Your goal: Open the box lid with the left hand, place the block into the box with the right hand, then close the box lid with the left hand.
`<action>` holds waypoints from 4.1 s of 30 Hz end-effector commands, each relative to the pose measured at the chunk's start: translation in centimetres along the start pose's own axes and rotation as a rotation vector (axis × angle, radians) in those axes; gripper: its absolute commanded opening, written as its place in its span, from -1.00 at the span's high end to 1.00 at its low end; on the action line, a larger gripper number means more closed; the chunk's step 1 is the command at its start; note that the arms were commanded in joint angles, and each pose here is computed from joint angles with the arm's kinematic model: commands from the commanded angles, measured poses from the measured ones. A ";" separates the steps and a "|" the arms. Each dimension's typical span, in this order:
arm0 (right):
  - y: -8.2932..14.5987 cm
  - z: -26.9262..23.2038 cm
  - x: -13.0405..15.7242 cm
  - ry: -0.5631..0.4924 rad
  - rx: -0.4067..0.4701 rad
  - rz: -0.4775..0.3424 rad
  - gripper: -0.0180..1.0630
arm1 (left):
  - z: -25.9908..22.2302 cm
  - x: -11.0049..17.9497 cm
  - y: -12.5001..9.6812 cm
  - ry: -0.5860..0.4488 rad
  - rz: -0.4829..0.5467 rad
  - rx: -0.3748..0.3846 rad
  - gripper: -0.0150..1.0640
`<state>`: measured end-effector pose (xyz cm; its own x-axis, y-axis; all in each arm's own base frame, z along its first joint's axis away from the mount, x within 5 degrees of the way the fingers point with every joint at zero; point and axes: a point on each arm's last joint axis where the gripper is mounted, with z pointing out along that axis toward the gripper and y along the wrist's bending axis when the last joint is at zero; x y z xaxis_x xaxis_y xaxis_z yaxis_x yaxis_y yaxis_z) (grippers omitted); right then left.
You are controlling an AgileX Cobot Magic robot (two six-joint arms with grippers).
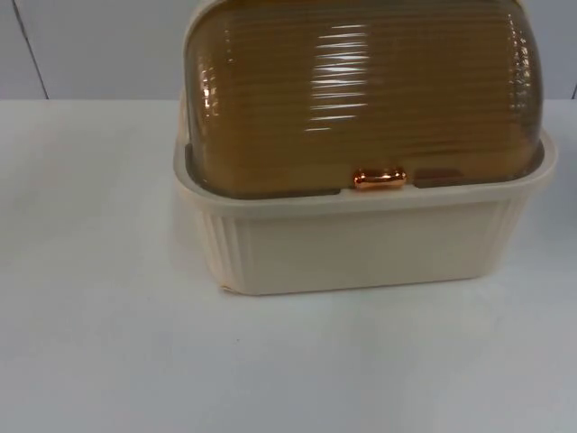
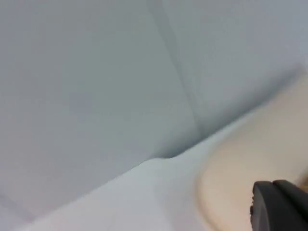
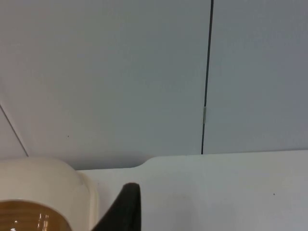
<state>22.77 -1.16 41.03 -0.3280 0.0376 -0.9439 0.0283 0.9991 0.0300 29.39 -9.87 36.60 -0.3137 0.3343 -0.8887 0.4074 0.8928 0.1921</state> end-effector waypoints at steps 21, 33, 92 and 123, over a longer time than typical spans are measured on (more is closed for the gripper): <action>0.1 -0.2 0.0 -0.008 -0.002 0.001 -0.96 | -2.0 2.1 8.5 0.008 -0.352 -0.287 0.69; 0.1 -0.3 0.2 0.018 -0.004 0.013 -0.96 | -2.6 1.8 8.4 -0.011 -0.376 -0.280 -0.92; 0.1 -28.0 1.9 -0.609 0.064 -0.127 -0.96 | -34.9 1.0 -1.0 -0.707 -0.091 -0.431 -0.92; 1.6 -40.2 9.6 -0.771 -0.125 -0.222 -0.96 | -47.9 8.9 -8.8 -0.943 -0.014 -0.485 -0.92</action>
<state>-18.20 1.37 45.35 0.4364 -0.1329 -0.8899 -0.0649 0.9818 -0.1784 -18.01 -0.36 47.29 0.5792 0.1465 -0.8020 -0.0609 0.9888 0.1366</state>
